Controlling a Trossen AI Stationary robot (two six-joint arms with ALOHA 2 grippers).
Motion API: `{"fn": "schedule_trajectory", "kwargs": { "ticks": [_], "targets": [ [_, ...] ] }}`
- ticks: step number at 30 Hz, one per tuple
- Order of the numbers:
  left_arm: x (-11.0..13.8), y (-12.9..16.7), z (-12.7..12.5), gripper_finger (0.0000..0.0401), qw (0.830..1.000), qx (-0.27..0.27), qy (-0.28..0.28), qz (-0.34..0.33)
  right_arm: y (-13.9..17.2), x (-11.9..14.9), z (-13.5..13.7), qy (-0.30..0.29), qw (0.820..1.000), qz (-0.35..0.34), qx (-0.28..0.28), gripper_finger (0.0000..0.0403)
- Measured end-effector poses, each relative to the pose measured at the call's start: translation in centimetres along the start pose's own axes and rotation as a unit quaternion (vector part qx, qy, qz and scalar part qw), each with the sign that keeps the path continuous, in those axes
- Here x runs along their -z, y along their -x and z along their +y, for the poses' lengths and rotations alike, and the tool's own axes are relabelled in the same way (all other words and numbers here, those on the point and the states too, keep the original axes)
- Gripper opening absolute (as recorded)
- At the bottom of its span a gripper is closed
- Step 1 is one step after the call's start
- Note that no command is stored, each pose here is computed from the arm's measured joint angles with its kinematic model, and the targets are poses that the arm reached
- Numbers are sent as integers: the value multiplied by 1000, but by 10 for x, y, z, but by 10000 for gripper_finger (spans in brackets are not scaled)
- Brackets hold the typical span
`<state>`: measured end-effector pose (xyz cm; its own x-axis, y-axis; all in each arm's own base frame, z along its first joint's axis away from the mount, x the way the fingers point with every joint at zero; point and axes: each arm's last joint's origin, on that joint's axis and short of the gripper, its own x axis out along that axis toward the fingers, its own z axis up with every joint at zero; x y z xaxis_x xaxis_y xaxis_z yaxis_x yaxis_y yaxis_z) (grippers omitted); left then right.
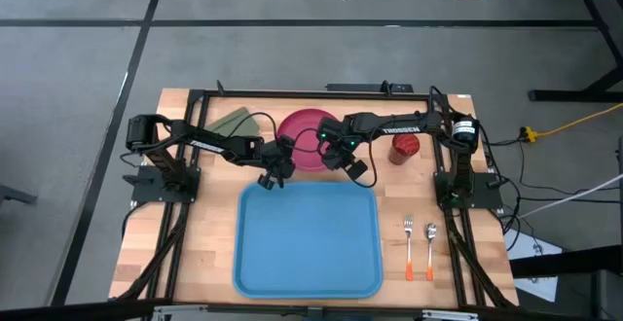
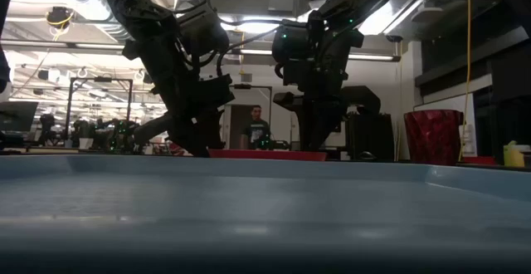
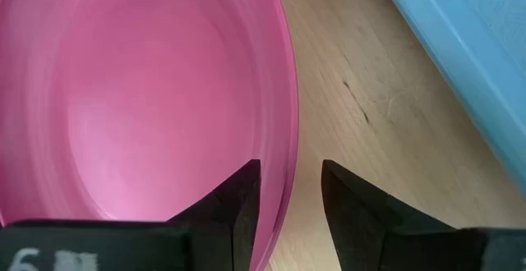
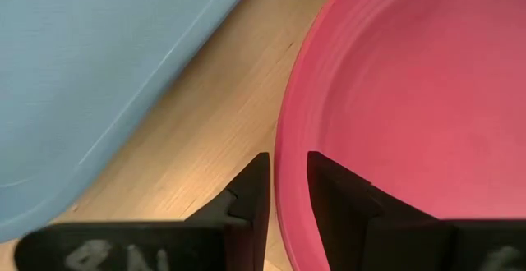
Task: Pick and place plate/cup/fork/spoon on tray
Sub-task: Put the red plate on the center of the blue serving tray
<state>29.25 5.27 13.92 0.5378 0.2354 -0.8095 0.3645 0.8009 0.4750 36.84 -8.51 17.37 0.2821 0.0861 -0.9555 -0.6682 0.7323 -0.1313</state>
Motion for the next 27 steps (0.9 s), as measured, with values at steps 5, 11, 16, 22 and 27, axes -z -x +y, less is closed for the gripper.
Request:
{"fn": "schedule_trajectory", "kwargs": {
  "ticks": [5, 11, 16, 22, 27],
  "targets": [
    [0, 0, 0, 124, 1000, 0, 0, 0, -6, 1, -1, 1, 1000, 3, -4, 88],
    [-1, 0, 1, 124, 1000, -3, 1, -3, -23, 4, -1, -5, 1000, 17, -22, 88],
    [-2, 0, 1, 124, 1000, -7, 12, -8, -24, 4, -1, -5, 1000, 16, -21, 88],
    [-2, 0, 2, 124, 1000, -8, 17, -9, -24, 4, -1, -18, 1000, 16, -20, 88],
    [-2, 0, 2, 124, 1000, -8, 17, -10, -24, 4, -1, -33, 999, 16, -20, 88]
  ]
}}
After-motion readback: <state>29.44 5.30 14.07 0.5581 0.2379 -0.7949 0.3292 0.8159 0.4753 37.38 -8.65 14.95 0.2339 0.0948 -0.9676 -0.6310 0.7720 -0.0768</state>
